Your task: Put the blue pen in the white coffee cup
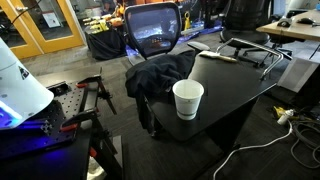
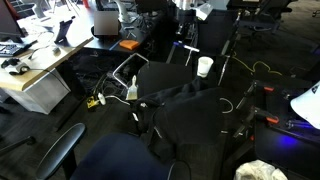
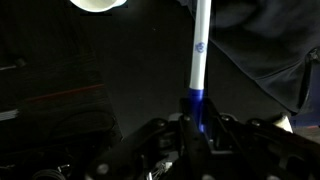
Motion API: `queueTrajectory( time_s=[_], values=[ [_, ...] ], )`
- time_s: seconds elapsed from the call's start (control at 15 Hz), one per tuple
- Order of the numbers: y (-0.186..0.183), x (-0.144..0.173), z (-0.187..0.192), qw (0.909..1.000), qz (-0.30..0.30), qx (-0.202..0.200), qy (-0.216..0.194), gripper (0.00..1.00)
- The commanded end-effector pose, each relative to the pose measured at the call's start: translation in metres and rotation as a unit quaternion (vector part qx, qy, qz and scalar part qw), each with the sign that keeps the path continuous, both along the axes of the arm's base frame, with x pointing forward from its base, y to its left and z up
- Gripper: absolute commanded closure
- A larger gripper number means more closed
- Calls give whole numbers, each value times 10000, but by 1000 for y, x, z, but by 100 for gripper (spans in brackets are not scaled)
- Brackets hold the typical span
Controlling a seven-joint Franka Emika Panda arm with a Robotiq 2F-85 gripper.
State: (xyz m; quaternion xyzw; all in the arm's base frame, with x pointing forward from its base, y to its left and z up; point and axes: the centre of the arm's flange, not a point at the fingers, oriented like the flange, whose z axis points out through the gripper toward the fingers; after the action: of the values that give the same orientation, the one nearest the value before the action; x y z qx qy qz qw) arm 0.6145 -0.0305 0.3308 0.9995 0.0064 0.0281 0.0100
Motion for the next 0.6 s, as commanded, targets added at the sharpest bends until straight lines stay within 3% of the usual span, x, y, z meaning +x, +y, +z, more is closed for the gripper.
queueTrajectory(
  time_s=[0.0, 0.07, 0.33, 0.53],
  values=[
    [0, 0, 0, 10000, -1, 0, 2, 84],
    [0, 0, 0, 10000, -1, 0, 2, 96],
    [0, -2, -5, 9966, -686, -277, -366, 96],
    [-2, -3, -7, 9867, -1286, -555, -827, 96]
  ],
)
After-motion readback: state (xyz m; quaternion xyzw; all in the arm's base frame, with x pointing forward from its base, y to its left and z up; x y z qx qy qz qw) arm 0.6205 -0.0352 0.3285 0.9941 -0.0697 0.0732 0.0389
